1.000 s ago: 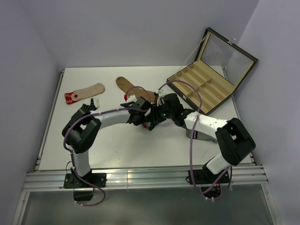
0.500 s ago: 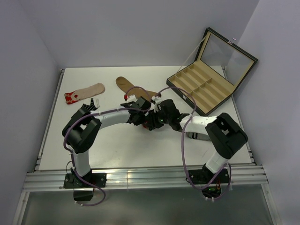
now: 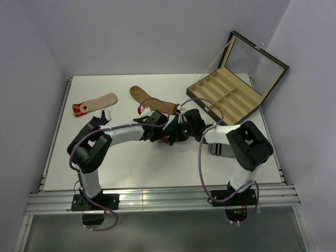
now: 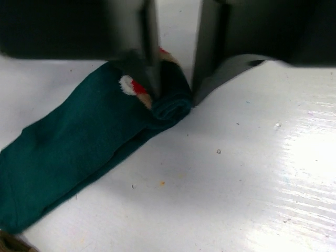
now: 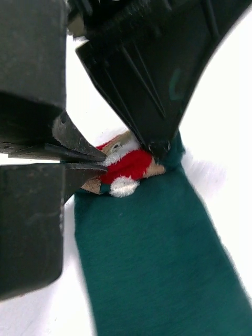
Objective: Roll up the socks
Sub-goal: Roll the sock at the center of the board.
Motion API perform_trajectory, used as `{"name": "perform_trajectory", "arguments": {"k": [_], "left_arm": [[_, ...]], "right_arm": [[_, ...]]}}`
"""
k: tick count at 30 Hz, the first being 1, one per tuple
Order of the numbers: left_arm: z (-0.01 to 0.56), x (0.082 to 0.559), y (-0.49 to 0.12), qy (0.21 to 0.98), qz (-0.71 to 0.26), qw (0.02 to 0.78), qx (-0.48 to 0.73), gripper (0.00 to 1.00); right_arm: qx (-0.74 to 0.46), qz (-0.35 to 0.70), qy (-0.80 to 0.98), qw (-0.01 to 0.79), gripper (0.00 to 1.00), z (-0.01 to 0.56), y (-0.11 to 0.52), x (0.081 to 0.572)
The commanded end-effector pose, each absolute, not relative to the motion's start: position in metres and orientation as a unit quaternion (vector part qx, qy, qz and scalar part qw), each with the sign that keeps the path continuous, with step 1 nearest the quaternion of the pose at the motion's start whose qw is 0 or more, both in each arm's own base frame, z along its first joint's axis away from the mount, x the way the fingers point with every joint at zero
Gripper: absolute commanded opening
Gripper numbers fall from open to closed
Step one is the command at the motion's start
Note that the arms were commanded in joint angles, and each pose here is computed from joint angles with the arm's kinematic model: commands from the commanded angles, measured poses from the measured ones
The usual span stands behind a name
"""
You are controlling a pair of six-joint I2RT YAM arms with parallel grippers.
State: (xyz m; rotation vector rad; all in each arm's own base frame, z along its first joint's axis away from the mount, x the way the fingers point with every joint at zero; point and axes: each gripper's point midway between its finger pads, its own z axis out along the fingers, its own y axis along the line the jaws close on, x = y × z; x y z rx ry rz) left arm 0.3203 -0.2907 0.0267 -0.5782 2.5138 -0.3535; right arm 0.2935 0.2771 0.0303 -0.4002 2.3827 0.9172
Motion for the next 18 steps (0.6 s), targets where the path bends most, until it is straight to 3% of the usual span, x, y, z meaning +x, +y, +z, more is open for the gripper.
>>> {"name": "perform_trajectory", "arguments": {"k": [1,4,7,18], "left_arm": [[0.039,0.316,-0.282,0.924,-0.14,0.284,-0.215,0.39],[0.045,0.316,-0.281,0.914,-0.161,0.298,-0.223,0.56],[0.055,0.315,-0.281,0.903,-0.188,0.311,-0.231,0.64],[0.069,0.318,-0.28,0.866,-0.264,0.343,-0.252,0.72]], "right_arm": [[-0.092,0.349,0.906,0.219,0.0,0.013,0.26,0.296],[-0.062,0.375,0.907,0.179,0.0,0.003,0.256,0.295],[-0.026,0.396,0.906,0.148,0.0,-0.005,0.253,0.295],[0.05,0.432,0.898,0.072,0.0,-0.022,0.245,0.301]]}}
